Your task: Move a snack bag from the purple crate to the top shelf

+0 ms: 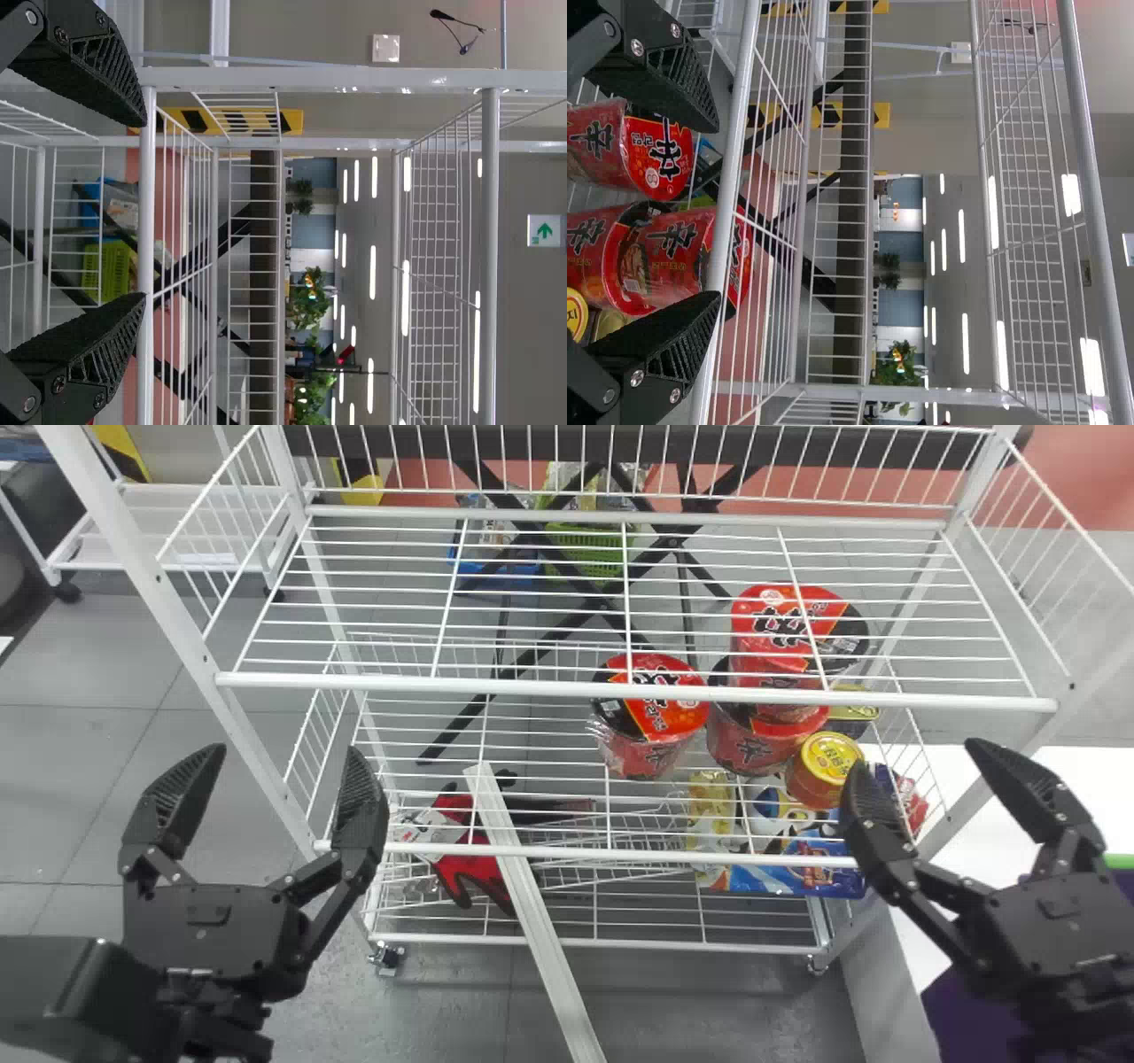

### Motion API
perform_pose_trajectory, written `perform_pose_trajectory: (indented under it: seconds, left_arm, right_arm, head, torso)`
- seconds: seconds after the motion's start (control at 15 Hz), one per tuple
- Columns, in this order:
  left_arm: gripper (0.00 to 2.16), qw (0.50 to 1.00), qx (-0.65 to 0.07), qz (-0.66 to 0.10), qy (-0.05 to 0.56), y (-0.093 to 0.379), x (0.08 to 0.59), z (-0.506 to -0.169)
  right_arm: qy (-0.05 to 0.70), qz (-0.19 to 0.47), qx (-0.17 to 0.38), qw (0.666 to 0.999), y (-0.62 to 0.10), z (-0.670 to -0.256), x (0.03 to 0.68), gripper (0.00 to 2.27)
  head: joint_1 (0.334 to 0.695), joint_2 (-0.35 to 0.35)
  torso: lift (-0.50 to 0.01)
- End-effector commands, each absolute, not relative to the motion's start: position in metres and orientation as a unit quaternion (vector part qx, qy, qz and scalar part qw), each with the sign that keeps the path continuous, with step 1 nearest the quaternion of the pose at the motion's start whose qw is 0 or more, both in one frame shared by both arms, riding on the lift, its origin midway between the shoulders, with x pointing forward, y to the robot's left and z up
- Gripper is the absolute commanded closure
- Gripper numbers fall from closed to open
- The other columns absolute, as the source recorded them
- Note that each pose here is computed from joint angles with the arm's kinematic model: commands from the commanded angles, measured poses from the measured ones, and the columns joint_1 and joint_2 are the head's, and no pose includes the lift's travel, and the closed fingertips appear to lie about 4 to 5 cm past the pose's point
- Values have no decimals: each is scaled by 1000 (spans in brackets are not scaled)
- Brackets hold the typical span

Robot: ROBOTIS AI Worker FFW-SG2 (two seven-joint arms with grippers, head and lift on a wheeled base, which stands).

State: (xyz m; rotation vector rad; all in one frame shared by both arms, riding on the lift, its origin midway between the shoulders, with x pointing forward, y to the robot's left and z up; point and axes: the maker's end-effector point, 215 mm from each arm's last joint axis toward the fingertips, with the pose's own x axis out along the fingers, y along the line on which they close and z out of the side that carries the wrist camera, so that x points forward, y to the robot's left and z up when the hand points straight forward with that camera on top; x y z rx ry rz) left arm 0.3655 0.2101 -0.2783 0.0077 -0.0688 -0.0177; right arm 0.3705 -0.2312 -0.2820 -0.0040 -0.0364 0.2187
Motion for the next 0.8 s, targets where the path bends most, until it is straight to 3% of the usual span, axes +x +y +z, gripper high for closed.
perform_pose_trajectory:
  seconds: [0.0,0.4,0.73]
  left_arm:
    - [130,999,5,-8,-33,211,366,-280]
    - [130,999,4,-8,-33,214,367,-285]
    - [130,1000,4,-7,-30,215,368,-290]
  right_arm:
    - [27,87,5,996,-254,-294,370,181]
    - [85,8,7,996,-355,-308,352,181]
    - [156,-32,57,986,-451,-342,326,178]
  head:
    - [695,-27]
    - [695,-144]
    - [695,-289]
  torso:
    - [-457]
    - [-457]
    - [-457]
